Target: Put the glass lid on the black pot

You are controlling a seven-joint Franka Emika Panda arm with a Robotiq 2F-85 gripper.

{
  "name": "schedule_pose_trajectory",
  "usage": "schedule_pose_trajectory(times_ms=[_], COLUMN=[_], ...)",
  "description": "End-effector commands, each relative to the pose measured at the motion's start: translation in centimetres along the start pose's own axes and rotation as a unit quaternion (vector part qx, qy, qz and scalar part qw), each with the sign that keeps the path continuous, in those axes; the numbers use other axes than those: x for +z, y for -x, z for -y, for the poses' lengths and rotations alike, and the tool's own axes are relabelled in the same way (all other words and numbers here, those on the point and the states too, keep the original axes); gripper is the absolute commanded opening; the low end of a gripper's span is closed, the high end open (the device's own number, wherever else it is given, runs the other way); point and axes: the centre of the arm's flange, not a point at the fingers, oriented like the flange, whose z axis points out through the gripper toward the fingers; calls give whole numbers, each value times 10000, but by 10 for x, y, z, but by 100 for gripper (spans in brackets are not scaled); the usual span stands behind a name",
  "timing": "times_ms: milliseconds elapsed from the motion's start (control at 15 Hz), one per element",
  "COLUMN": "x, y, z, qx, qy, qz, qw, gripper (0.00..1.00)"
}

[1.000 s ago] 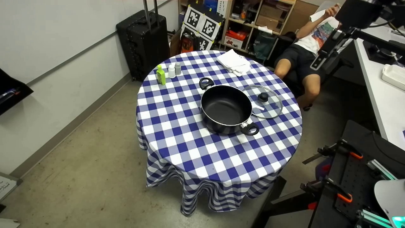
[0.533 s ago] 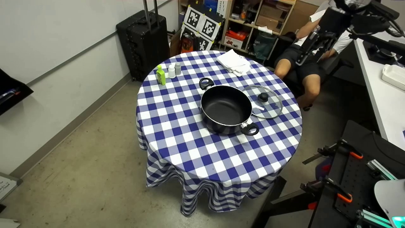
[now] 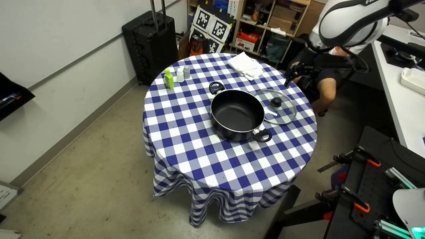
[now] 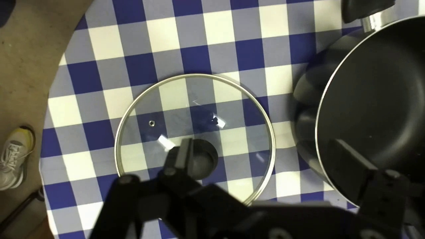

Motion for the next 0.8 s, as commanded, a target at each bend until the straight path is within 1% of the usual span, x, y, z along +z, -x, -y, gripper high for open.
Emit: schedule_pose_trajectory(times_ms=[0, 200, 333, 533, 733], x=[40, 61, 72, 88, 105], y=[-51, -77, -91, -106, -117], z=[-6, -17, -20, -17, -12], qx=[361, 455, 479, 439, 372], qy=[34, 162, 170, 230, 298], qz=[39, 95, 112, 194, 377], qw=[9993, 9988, 9986, 9986, 9982], gripper=[100, 100, 100, 100, 100])
